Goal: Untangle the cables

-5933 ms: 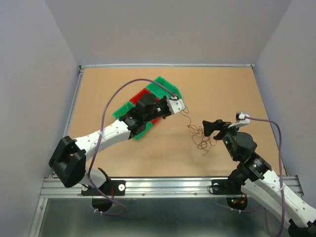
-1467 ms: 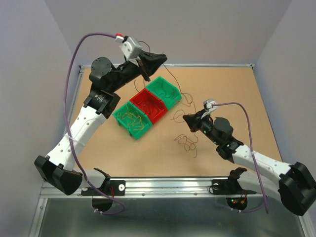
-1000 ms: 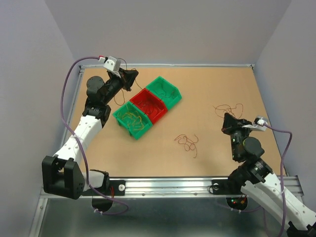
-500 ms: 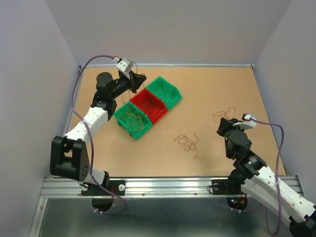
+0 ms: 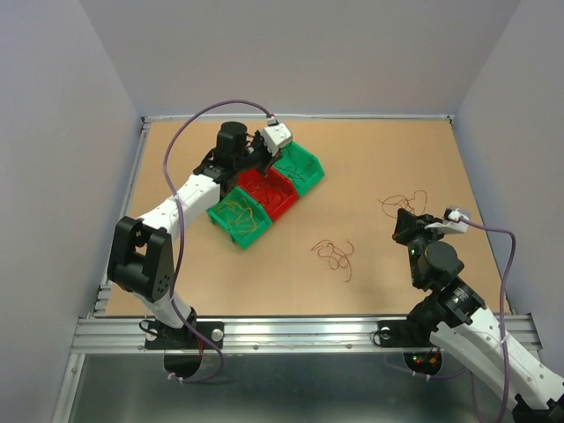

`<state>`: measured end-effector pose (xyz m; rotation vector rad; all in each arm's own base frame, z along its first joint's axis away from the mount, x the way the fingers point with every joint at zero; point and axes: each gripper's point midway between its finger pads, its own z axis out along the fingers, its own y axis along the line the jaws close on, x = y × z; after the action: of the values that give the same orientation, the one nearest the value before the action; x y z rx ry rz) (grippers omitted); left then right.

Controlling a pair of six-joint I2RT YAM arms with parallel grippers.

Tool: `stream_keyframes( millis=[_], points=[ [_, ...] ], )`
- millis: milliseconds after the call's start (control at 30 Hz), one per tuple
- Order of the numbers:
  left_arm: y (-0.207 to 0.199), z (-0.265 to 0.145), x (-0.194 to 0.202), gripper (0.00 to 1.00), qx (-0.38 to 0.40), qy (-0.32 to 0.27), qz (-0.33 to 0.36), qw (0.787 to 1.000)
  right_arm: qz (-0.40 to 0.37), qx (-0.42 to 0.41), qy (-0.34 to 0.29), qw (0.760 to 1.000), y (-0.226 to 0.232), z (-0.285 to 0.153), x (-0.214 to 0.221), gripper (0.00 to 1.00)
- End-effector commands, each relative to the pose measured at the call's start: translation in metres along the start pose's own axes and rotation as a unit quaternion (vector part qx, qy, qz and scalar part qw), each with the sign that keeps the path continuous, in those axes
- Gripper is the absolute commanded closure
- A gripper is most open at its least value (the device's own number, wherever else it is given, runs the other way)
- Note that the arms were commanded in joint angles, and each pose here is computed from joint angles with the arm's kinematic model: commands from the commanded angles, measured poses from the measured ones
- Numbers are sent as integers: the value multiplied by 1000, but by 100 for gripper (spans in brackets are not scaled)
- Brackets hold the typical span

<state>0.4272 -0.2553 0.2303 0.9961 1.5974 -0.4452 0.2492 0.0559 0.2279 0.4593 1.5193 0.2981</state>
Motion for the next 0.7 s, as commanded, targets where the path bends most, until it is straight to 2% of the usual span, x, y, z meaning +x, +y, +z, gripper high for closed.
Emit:
stream_keyframes(
  millis=[0, 33, 100, 233, 433, 567, 667],
  points=[
    [3, -1, 2, 100, -2, 58, 144, 988, 3, -16, -15, 1000, 5, -2, -12, 99],
    [5, -5, 10, 100, -4, 80, 154, 985, 3, -17, -15, 1000, 5, -3, -12, 100],
    [13, -17, 8, 100, -12, 85, 183, 979, 4, -24, -13, 1000, 9, -3, -12, 99],
    [11, -36, -3, 100, -17, 48, 212, 976, 1, -26, -6, 1000, 11, -1, -10, 100],
    [31, -50, -11, 100, -79, 40, 200, 976, -1, -28, 4, 1000, 15, 1, -6, 99],
    [39, -70, -35, 100, -84, -29, 176, 980, -2, -28, 4, 1000, 15, 1, -6, 99],
    [39, -82, -38, 100, -89, -41, 189, 977, -6, -28, 4, 1000, 14, 1, -5, 99]
  ],
)
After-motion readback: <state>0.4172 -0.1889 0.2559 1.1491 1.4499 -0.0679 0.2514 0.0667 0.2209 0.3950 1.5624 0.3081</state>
